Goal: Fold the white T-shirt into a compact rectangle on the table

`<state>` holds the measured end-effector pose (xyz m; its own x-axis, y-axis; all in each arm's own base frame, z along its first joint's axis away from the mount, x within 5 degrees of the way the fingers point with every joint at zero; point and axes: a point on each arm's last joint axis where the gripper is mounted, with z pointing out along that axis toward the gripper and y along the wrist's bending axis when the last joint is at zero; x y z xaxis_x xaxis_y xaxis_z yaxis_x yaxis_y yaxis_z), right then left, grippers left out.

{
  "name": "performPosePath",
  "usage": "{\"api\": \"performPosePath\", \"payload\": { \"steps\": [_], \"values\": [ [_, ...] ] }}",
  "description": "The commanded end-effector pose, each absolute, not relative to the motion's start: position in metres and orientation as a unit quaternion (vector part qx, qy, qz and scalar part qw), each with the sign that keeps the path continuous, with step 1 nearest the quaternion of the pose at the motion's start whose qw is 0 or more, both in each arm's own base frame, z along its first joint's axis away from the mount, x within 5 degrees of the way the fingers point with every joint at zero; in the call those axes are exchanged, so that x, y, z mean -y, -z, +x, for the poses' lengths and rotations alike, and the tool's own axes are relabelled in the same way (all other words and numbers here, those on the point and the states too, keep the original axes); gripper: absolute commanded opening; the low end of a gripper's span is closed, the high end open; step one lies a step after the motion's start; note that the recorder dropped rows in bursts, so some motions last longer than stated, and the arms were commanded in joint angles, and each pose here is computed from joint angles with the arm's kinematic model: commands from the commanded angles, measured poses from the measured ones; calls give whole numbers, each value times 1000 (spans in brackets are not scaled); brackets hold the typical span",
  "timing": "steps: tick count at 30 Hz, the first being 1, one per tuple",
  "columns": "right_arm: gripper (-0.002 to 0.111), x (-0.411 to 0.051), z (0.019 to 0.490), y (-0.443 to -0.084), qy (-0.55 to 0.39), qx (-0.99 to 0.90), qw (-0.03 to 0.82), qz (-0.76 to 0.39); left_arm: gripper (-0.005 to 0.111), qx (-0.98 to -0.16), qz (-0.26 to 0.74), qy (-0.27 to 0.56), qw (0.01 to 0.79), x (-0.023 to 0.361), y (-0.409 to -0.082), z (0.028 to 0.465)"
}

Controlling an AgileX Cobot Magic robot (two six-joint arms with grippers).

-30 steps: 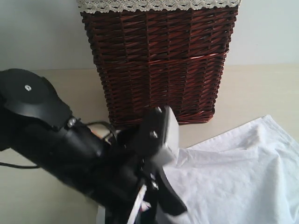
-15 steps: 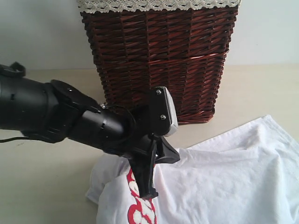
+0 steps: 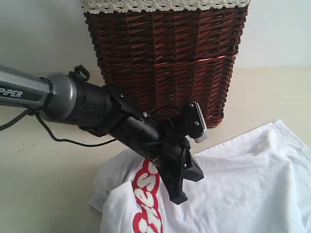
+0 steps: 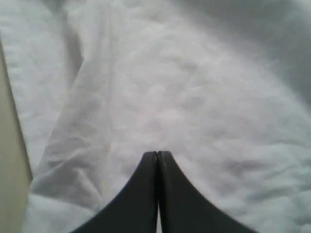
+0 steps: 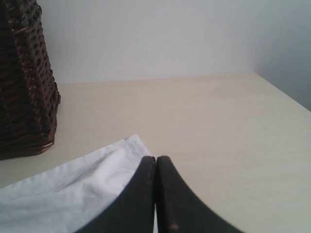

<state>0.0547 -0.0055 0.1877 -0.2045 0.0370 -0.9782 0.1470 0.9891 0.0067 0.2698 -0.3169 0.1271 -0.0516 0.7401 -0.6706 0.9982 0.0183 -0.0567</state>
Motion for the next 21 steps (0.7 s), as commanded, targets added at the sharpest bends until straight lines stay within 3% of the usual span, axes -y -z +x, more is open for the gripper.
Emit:
{"api": "performPosePath", "payload": {
  "steps": [1, 10, 21],
  "values": [
    [0, 6, 55, -188, 45, -770, 634, 59, 0, -680, 656, 263, 197, 333, -129, 273],
    [0, 6, 55, -188, 47, -770, 633, 57, 0, -681, 685, 237, 101, 367, -109, 253],
    [0, 6, 55, -188, 47, -770, 633, 57, 0, -615, 770, 142, 95, 395, -90, 233]
  ]
}}
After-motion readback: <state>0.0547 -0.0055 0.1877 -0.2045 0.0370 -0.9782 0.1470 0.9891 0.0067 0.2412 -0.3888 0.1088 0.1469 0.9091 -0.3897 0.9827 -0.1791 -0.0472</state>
